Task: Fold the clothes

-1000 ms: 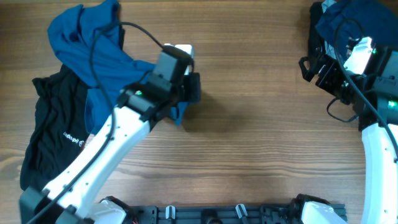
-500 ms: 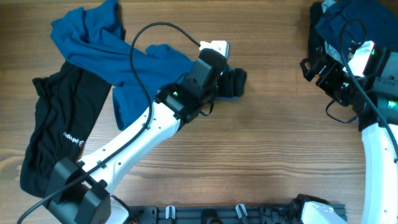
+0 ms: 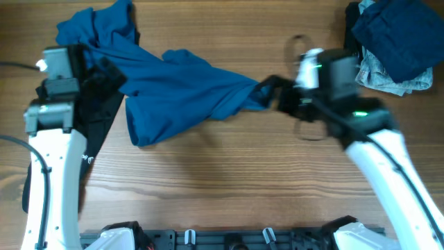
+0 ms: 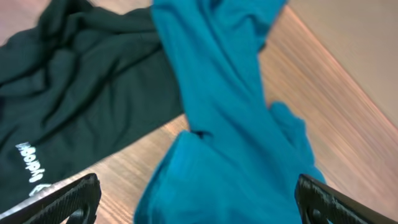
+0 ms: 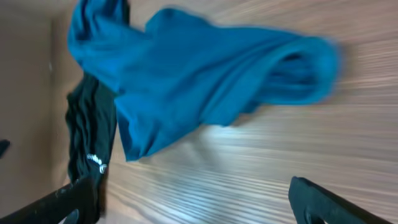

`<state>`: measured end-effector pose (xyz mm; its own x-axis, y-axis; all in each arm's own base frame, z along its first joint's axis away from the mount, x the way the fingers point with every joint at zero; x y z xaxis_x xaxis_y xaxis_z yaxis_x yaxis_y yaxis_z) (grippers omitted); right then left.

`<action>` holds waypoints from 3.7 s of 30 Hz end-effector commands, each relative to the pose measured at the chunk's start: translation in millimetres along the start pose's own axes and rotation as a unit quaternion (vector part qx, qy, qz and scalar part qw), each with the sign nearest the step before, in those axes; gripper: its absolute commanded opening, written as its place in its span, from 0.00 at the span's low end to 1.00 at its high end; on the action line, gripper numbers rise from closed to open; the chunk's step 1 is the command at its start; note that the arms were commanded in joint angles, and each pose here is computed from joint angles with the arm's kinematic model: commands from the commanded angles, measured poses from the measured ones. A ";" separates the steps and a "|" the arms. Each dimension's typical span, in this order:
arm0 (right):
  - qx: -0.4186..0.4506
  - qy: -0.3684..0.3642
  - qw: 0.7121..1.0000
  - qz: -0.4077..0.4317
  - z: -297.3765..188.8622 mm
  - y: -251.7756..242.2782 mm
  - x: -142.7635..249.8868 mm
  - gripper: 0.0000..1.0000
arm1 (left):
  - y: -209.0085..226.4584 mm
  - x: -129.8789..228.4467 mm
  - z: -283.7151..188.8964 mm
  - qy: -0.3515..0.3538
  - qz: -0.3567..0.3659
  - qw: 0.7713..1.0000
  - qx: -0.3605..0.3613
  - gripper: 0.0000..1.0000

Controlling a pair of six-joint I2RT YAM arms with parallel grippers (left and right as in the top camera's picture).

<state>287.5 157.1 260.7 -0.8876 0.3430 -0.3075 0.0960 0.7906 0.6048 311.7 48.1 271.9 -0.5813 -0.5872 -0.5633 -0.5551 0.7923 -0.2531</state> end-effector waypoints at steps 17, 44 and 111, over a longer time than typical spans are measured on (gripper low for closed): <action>-0.015 0.155 0.981 0.113 208.6 49.2 106.9 0.91 | 24.9 8.7 1.2 0.052 -0.034 0.998 -0.026 1.00; 0.035 0.091 0.986 0.132 259.6 17.6 108.6 0.52 | 26.3 11.5 0.8 0.059 -0.034 0.997 -0.030 1.00; 0.161 0.032 0.955 0.249 -77.1 -137.7 -29.9 0.08 | -71.8 35.3 256.3 0.032 0.151 0.979 0.135 0.93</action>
<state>265.8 -1.6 235.3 -0.7135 0.6997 0.0357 0.6579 0.6516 0.3775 480.0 12.6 73.0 -0.7277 -0.3625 -0.5823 -0.2198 0.9274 -0.3028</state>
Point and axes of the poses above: each gripper's point midway between its finger pads, its own z axis out along the fingers, its own y axis along the line the jaws close on, x = y × z, the point moved 6 cm from there along -z, back along the fingers, and after that the axes turned 6 degrees about z, right-handed, at the moved point
